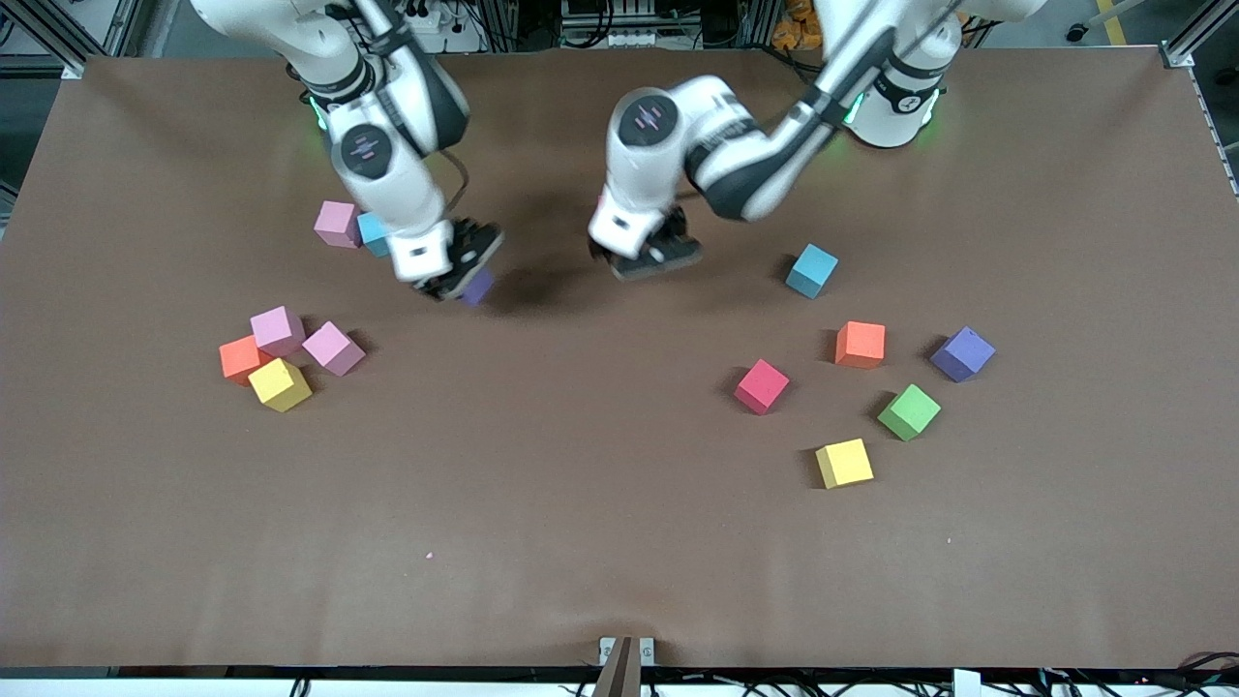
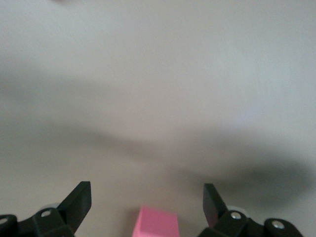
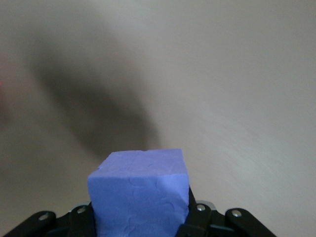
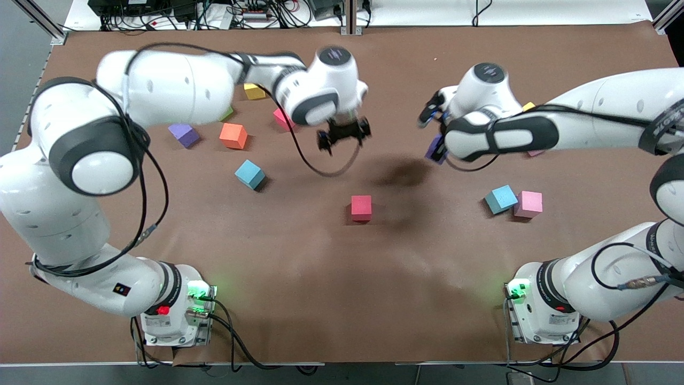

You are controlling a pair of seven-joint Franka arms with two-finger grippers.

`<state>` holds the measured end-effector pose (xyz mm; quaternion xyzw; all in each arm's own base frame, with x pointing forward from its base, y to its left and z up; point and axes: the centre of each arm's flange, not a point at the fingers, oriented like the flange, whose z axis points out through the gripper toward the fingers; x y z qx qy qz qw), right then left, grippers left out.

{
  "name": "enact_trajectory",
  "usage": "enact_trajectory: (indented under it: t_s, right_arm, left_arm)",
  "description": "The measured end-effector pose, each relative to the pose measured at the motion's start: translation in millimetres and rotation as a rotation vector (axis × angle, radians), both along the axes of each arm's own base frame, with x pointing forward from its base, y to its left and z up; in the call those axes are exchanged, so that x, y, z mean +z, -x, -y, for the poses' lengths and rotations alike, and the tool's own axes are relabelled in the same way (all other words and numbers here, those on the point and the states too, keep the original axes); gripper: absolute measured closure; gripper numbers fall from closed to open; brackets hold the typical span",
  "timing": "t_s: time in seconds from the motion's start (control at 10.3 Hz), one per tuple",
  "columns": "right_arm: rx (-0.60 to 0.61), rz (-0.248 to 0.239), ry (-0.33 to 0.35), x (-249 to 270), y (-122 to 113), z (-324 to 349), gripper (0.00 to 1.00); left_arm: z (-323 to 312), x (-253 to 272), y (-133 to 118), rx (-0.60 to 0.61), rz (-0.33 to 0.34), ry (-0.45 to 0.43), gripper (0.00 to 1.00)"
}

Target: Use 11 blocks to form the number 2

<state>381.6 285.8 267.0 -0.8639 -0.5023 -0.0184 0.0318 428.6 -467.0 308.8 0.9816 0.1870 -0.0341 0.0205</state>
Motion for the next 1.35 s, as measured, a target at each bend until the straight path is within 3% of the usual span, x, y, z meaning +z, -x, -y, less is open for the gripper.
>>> enact_trajectory:
  t_s: [0.29, 0.48, 0.97, 1.35]
  right_arm:
    - [0.164, -0.012, 0.01, -7, 51, -59, 0.41]
    - [0.256, -0.036, 0.029, -28, 68, -84, 0.41]
    - [0.403, -0.031, 0.002, -59, 111, -144, 0.41]
    - [0.431, -0.035, 0.007, -64, 115, -145, 0.41]
  left_arm:
    - [-84, 4, -96, 0.197, -0.006, 0.005, 0.0]
    - [-121, -14, -138, 0.283, -0.018, 0.009, 0.0]
    - [-140, -65, -157, 0.263, -0.031, -0.055, 0.0]
    - [-146, -76, -158, 0.268, -0.045, -0.067, 0.0]
